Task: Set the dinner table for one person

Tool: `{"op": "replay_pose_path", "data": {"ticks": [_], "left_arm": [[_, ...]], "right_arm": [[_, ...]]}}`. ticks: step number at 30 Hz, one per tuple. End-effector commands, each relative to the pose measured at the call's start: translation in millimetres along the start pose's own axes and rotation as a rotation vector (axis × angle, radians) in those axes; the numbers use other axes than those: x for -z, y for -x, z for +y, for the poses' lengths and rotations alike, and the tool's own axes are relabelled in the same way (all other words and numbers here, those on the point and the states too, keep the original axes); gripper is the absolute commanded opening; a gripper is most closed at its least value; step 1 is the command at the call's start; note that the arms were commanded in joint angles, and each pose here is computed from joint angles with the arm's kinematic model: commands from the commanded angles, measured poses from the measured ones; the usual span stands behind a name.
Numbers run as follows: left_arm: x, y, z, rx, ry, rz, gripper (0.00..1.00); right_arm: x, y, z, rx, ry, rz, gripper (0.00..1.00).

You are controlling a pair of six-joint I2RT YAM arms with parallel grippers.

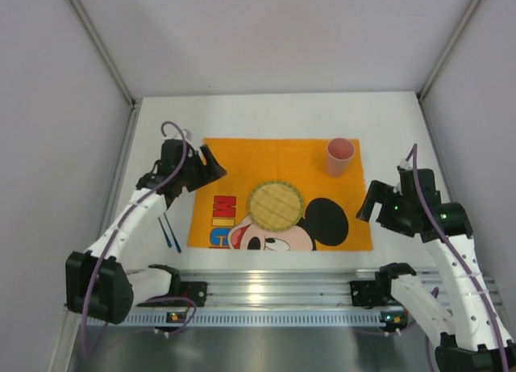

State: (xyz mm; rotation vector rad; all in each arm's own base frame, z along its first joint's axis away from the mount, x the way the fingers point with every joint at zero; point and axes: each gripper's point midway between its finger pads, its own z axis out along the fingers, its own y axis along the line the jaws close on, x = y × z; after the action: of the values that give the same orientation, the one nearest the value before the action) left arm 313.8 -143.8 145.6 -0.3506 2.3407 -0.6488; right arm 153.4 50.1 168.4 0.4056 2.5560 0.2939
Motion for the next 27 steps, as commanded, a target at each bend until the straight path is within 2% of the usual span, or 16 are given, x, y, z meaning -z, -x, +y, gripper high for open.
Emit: {"op": "replay_pose_path", "data": {"ticks": [1, 3, 4, 5, 7, 10, 12, 17, 22, 27], "left_arm": [[46.8, 11.5, 71.4, 0.013, 0.283, -0.028, 0.77], [69.0, 24.8, 113.5, 0.038, 0.387, -0.044, 0.79], [77.8, 17.7, 129.0, 0.077, 0.439, -0.010, 0.83], [86.8, 28.7, 138.5, 0.106, 0.500, -0.044, 0.86], [84.7, 26.2, 143.6, 0.113, 0.531, -0.002, 0.82], [83.8, 25.9, 165.3, 0.185, 0.624, 0.012, 0.82], [79.2, 16.4, 181.2, 0.221, 0.655, 0.070, 0.81], [68.3, 10.8, 200.0, 0.228, 0.677, 0.117, 0.76], [58.6, 14.0, 216.7, 0.168, 0.700, 0.157, 0.73], [39.3, -5.3, 226.8, 0.151, 0.676, 0.270, 0.59]], "right_arm": [[-0.4, -1.3, 1.2, -0.022, 0.020, -0.009, 1.00], [-5.5, -4.9, 1.8, -0.028, 0.029, -0.003, 1.00], [-7.6, -7.1, 2.8, -0.033, 0.038, 0.005, 1.00], [-9.8, -7.3, 3.4, -0.037, 0.042, 0.006, 1.00], [-14.7, -11.8, 3.2, -0.038, 0.046, 0.022, 1.00], [-16.2, -11.2, 5.8, -0.039, 0.056, 0.029, 1.00], [-16.4, -10.0, 7.0, -0.031, 0.058, 0.033, 1.00], [-20.8, -9.7, 8.0, -0.029, 0.055, 0.049, 1.00], [-22.5, -10.4, 3.9, -0.025, 0.032, 0.054, 1.00], [-32.0, -16.8, 1.3, -0.036, 0.021, 0.085, 1.00]]}}
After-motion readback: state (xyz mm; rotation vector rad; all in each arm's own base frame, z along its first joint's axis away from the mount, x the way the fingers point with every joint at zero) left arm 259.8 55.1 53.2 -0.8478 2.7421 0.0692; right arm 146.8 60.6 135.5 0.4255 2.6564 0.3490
